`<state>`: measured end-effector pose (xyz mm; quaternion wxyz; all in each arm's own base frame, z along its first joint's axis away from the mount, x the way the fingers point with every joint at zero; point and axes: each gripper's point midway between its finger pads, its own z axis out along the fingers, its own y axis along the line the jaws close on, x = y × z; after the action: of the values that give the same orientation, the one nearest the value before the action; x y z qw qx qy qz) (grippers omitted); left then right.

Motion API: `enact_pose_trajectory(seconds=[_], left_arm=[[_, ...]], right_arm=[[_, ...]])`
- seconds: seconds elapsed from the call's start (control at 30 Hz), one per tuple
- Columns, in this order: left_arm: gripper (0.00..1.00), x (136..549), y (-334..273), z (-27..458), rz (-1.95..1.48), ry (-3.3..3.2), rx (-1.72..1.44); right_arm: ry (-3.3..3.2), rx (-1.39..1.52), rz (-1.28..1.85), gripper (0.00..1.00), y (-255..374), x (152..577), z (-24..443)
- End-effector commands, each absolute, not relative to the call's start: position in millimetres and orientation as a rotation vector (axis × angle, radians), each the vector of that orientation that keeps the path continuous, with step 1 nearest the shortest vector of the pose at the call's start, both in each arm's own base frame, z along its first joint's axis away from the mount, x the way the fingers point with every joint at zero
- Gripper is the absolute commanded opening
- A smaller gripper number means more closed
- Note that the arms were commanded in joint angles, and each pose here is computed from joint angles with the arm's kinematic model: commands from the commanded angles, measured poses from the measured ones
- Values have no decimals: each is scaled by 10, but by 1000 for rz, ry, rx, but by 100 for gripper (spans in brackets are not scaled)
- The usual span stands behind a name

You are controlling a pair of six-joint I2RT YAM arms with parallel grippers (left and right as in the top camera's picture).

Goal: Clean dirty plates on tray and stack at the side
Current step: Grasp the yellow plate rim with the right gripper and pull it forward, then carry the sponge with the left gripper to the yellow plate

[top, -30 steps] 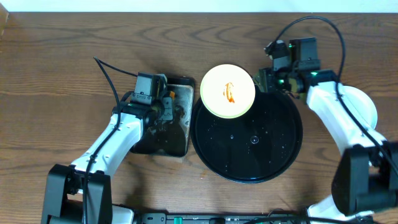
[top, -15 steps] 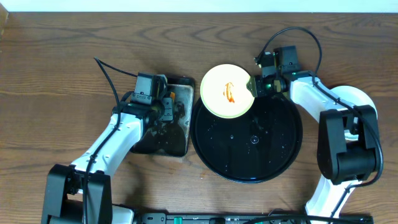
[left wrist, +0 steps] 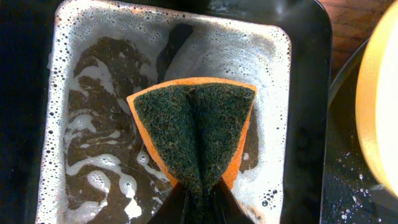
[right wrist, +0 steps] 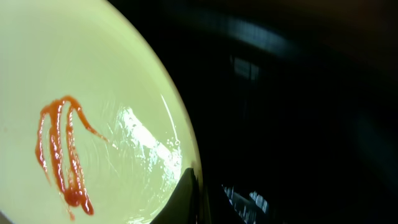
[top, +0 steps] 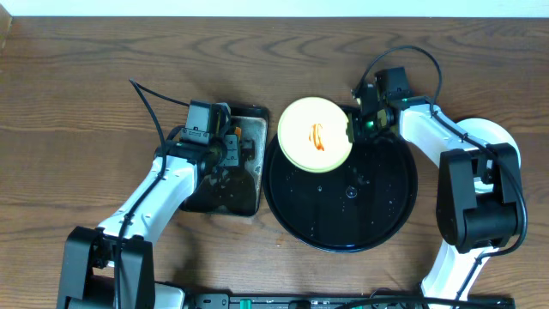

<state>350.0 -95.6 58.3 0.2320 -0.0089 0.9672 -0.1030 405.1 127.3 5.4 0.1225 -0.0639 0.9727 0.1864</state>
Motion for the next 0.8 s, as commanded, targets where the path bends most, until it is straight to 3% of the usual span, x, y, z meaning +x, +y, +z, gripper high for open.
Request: enact_pose_trajectory(seconds=[0.0,0.33,0.77], left_arm=[[10,3505,-946,607,-289,2653,-37],[8,3504,-953,607,-291,2653,-34],[7,3517,-1753,838,-548,2530,163]], right_arm=[[2907,-152,484,1,1158,3910,32],[2965,-114,260,1,859,3626,441],[3019,-81,257,1,974,3363,50]])
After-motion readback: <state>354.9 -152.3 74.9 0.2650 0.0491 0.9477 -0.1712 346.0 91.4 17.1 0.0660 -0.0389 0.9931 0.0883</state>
